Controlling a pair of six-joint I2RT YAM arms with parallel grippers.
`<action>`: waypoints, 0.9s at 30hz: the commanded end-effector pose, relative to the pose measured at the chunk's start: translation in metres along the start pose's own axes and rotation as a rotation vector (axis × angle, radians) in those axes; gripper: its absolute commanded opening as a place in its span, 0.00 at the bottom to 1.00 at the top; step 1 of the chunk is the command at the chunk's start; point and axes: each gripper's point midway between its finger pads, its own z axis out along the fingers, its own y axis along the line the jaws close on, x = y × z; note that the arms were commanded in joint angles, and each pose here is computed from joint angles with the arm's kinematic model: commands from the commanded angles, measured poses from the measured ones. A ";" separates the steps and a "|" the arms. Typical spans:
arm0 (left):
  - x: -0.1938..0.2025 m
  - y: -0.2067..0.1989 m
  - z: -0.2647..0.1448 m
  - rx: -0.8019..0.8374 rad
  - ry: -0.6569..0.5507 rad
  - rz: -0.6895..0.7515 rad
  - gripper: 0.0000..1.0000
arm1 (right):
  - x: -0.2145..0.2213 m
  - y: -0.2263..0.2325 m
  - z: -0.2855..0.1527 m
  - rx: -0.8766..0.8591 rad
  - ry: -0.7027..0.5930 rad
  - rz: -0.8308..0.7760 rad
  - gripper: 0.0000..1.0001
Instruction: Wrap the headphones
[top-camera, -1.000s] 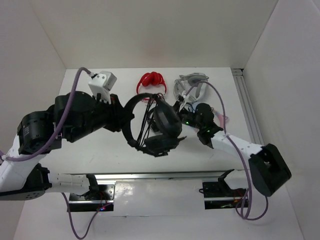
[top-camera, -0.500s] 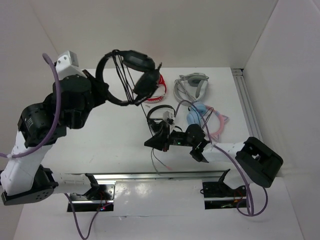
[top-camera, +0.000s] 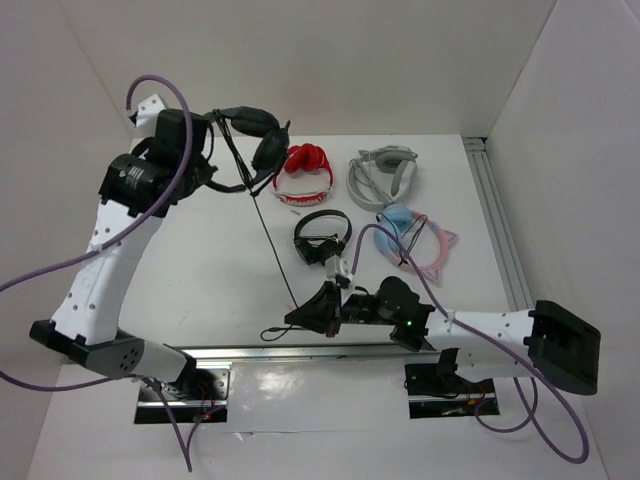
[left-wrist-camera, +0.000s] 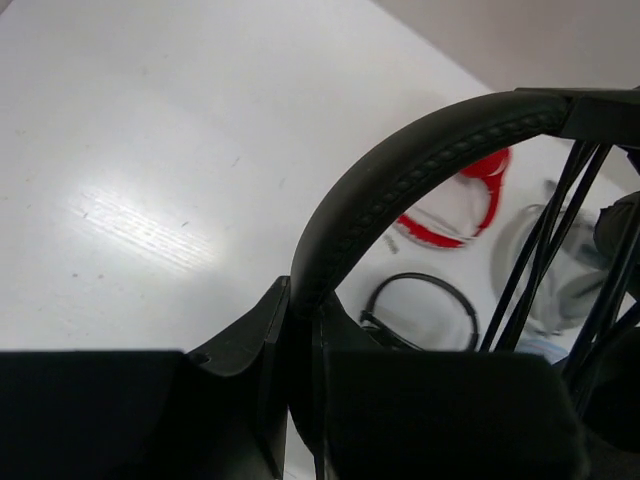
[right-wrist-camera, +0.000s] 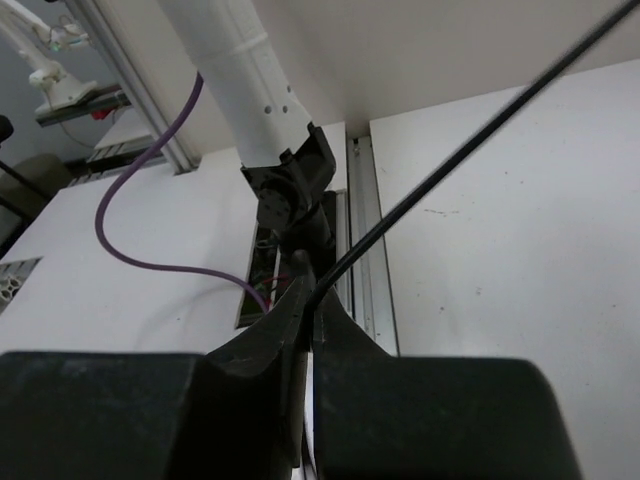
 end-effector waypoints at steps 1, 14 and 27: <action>-0.021 -0.008 0.025 -0.021 -0.102 -0.101 0.00 | 0.008 0.017 -0.005 -0.004 0.060 -0.030 0.00; 0.094 0.016 0.048 -0.231 0.129 0.361 0.00 | -0.130 -0.002 -0.004 0.328 0.173 -0.438 0.00; 0.214 -0.003 -0.034 0.101 0.348 0.776 0.00 | -0.217 -0.052 -0.055 0.768 0.222 -0.700 0.00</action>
